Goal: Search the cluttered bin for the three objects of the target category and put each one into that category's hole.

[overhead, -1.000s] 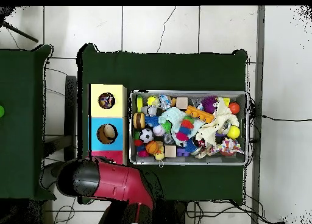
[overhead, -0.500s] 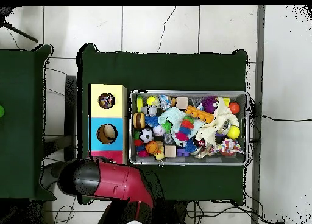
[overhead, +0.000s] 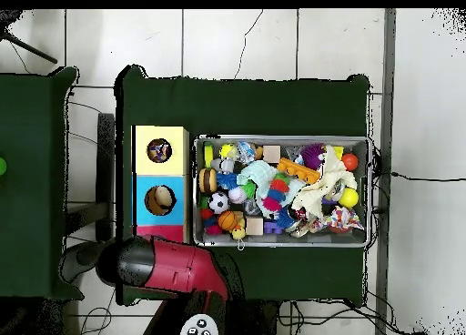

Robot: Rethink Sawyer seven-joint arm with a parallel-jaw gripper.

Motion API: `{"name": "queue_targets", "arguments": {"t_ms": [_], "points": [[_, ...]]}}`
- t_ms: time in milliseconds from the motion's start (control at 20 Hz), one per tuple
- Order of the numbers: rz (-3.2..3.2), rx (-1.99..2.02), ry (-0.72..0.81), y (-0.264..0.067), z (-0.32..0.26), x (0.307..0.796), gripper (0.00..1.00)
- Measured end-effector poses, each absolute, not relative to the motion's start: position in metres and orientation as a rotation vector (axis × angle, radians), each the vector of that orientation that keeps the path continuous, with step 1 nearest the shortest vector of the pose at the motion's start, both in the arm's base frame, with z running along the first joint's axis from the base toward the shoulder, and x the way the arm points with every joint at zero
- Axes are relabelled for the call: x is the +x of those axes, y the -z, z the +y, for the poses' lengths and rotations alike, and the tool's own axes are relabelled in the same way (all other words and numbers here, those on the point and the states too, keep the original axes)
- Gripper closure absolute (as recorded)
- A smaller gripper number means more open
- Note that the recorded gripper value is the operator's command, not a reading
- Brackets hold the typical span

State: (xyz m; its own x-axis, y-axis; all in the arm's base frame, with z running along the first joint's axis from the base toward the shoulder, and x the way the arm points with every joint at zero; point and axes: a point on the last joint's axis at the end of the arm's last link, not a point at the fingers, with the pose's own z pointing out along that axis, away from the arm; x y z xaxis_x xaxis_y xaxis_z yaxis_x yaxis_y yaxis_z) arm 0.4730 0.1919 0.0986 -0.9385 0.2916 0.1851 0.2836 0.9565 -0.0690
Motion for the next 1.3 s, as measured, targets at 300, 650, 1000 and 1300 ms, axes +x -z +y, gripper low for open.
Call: {"name": "queue_targets", "arguments": {"t_ms": [300, 650, 1000, 1300], "points": [[-2.926, -0.438, -0.087, -0.084, 0.187, 0.471, 0.00], [-2.925, -0.438, -0.087, -0.083, 0.187, 0.471, 0.00], [-2.924, -0.442, -0.085, -0.083, 0.187, 0.471, 0.00], [-2.915, -0.470, -0.103, -0.085, 0.177, 0.469, 1.00]]}}
